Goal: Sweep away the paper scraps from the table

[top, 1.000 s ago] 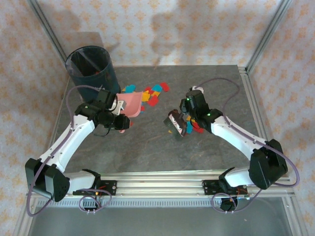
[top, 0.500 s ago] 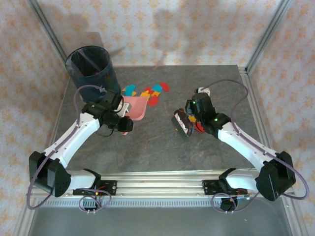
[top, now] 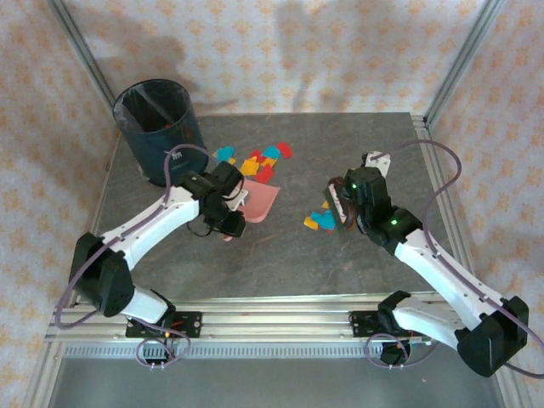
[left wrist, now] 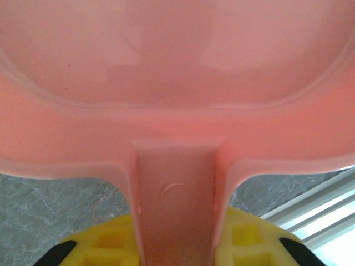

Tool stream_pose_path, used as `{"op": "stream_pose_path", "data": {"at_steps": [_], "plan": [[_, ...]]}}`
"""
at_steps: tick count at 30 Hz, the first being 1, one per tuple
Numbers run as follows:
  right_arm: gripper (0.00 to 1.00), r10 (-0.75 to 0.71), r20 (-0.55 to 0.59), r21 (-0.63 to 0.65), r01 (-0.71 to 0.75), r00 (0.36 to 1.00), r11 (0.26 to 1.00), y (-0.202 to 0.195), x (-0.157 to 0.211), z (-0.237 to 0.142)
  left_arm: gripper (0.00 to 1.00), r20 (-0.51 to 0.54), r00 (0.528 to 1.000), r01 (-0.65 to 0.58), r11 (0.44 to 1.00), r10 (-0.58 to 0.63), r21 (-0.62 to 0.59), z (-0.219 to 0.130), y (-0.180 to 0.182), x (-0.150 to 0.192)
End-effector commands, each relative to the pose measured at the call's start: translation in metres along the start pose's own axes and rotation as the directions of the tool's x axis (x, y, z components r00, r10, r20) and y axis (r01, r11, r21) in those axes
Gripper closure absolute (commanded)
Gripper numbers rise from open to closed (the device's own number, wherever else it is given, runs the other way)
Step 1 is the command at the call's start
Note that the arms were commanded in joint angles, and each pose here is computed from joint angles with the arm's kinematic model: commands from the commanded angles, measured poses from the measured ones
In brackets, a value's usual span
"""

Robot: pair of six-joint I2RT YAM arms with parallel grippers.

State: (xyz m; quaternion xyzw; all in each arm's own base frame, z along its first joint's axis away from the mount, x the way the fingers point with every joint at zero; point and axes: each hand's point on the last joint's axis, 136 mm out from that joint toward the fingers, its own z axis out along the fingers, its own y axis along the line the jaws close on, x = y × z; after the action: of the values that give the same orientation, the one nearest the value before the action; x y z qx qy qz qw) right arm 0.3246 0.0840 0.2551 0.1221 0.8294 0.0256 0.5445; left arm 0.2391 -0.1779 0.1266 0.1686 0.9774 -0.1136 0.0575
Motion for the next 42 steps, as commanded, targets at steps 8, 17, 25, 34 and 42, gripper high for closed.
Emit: {"op": "stream_pose_path", "data": {"at_steps": [8,17,25,34,42], "plan": [[1.0,-0.125,0.045,0.372,0.1,0.991,0.923,-0.088,-0.005,-0.023,1.0,-0.172,0.966,-0.209,0.976,0.194,-0.067,0.026,-0.022,0.011],[1.0,-0.201,-0.039,0.383,0.2,0.979,0.902,-0.093,0.014,-0.016,1.0,-0.308,0.897,-0.341,0.94,0.318,-0.023,0.048,-0.046,0.025],[1.0,-0.21,-0.097,0.277,0.229,0.973,0.933,-0.073,0.032,0.0,1.0,-0.39,0.843,-0.395,0.918,0.37,0.017,0.057,-0.054,0.035],[1.0,-0.218,-0.173,0.127,0.241,0.96,0.962,-0.043,0.052,0.017,1.0,-0.433,0.823,-0.407,0.913,0.367,0.0,0.068,-0.052,0.033],[1.0,-0.247,-0.212,0.027,0.258,0.946,0.966,-0.018,0.064,0.026,1.0,-0.466,0.803,-0.423,0.906,0.372,-0.007,0.081,-0.054,0.025]]}}
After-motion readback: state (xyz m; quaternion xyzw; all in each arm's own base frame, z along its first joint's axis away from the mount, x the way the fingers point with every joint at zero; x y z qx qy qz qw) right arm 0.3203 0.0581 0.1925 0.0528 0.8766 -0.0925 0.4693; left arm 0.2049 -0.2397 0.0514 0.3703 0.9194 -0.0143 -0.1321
